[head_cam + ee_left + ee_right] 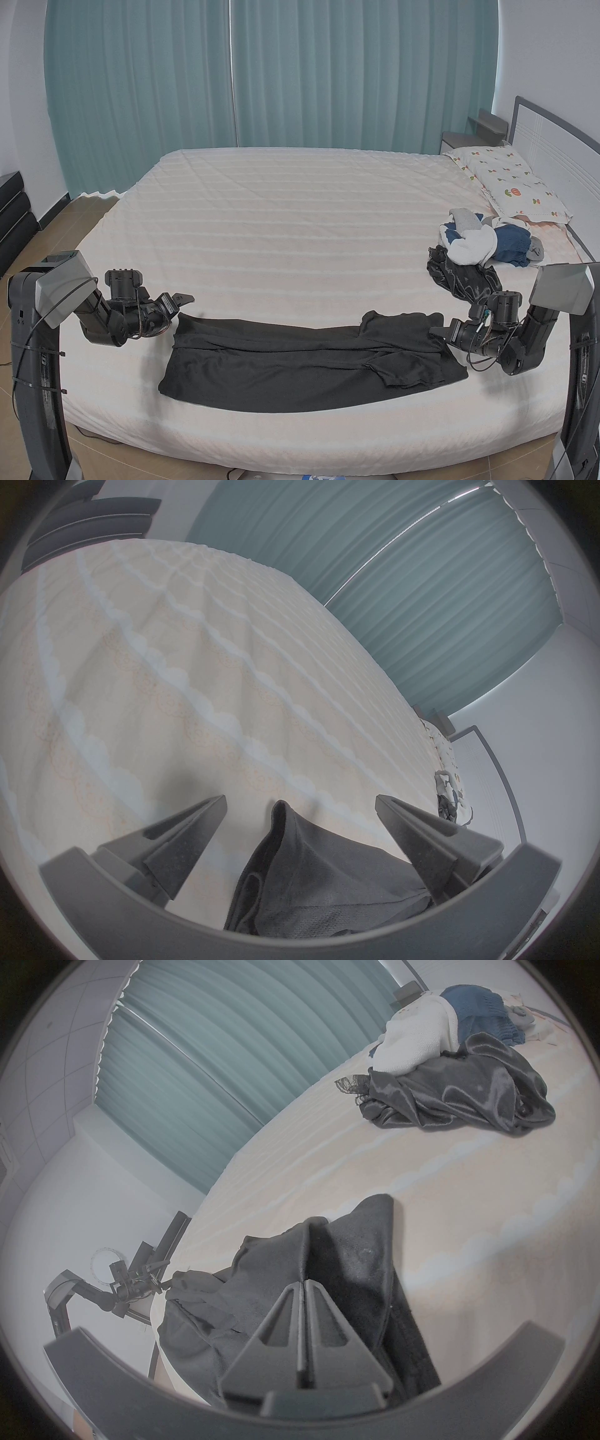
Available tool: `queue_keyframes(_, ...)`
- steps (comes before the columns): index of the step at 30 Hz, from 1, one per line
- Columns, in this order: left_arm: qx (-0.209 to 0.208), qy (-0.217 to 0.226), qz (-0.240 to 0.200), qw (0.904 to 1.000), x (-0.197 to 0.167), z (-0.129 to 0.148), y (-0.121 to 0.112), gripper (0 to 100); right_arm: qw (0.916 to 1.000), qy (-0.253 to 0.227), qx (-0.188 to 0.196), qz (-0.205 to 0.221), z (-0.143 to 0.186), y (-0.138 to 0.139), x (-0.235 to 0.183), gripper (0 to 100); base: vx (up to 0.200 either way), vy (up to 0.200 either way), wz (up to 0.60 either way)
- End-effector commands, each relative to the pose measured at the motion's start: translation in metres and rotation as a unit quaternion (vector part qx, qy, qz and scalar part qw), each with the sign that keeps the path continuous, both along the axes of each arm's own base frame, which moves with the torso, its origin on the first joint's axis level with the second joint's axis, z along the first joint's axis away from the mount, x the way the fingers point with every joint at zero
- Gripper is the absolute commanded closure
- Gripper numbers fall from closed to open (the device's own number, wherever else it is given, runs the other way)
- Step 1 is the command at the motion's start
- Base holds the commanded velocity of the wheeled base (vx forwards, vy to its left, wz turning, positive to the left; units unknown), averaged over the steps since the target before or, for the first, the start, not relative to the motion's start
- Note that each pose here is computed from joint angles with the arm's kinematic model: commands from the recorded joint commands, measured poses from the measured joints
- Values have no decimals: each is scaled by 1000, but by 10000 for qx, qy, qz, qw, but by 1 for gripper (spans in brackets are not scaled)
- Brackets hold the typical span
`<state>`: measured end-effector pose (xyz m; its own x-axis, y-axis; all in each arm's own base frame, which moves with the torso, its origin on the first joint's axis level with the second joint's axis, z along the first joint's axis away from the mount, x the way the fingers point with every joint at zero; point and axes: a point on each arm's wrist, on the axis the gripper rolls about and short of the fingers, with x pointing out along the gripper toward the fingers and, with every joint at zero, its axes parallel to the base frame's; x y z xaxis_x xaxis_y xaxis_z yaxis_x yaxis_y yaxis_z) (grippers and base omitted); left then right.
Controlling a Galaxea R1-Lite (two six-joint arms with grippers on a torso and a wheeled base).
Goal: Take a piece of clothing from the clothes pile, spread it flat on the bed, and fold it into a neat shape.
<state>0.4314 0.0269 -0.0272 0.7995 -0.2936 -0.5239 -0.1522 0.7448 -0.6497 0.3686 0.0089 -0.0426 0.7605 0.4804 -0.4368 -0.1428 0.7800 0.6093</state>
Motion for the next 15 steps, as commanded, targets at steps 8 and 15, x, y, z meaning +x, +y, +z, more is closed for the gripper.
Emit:
queue_keyframes(8,-10,-22,10,10000,0,2,1,0,9996,-48,-277,58,2,-13,-8,100,0,0,0)
queue_keyframes(15,7,-161,43,9999,0,16,1,0,9993,-248,-263,39,11,-13,-1,0,0,0,0)
